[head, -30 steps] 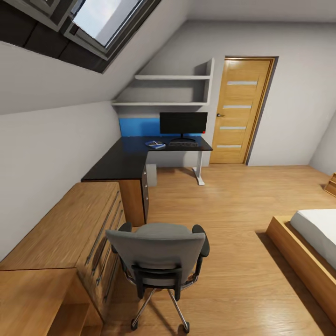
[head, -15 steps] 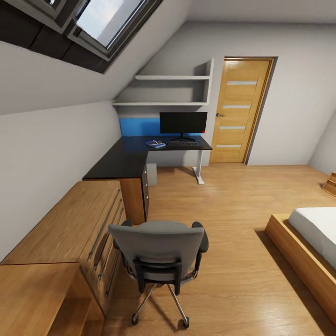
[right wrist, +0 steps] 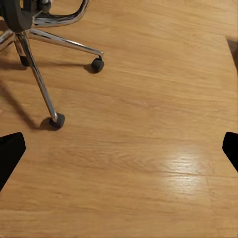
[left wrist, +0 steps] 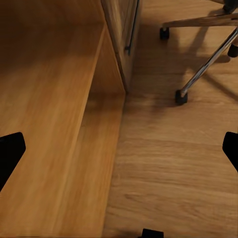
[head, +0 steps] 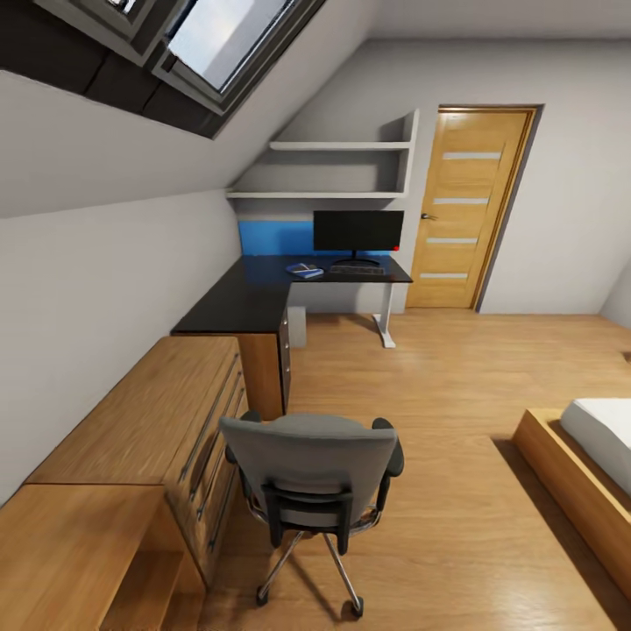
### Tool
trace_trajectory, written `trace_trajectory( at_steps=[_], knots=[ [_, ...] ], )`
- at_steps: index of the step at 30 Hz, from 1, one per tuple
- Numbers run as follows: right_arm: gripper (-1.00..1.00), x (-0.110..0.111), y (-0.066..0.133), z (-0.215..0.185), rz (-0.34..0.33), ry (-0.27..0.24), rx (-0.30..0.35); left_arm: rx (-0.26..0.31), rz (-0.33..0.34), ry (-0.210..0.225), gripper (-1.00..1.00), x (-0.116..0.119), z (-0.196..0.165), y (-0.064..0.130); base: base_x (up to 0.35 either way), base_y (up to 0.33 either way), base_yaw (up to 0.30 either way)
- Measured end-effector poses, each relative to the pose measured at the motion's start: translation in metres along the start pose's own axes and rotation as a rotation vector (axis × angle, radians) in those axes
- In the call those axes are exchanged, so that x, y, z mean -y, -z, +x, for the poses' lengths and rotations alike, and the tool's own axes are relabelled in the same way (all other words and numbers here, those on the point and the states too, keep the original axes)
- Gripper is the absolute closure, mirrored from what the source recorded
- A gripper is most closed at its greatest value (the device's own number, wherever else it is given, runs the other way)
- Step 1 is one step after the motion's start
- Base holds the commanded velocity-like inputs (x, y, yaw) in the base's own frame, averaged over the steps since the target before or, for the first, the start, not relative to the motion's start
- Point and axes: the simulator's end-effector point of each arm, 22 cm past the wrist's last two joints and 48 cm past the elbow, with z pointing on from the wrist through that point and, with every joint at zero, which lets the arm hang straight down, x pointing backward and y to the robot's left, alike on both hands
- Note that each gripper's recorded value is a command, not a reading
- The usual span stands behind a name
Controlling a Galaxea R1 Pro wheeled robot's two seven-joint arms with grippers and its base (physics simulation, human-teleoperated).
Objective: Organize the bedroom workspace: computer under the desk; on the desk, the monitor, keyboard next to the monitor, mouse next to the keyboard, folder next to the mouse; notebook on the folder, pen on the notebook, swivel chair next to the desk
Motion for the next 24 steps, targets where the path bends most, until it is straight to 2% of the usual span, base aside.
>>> trace_trajectory(
  at_steps=[11,16,24],
  knots=[
    [-1.00,0.003,0.000,-0.001,0.007,-0.003,0.006,0.009,0.004,0.012,-1.00,0.006,-0.003,0.001,0.000,0.000,0.036],
    [-1.00,0.005,-0.001,-0.001,0.007,-0.002,0.007,-0.003,0.017,0.031,-1.00,0.024,-0.002,0.005,0.000,0.000,0.002],
    [-1.00,0.002,-0.008,0.006,0.006,0.000,0.007,-0.007,0.018,0.042,-1.00,0.033,0.003,-0.004,0.000,0.000,0.000]
  ],
)
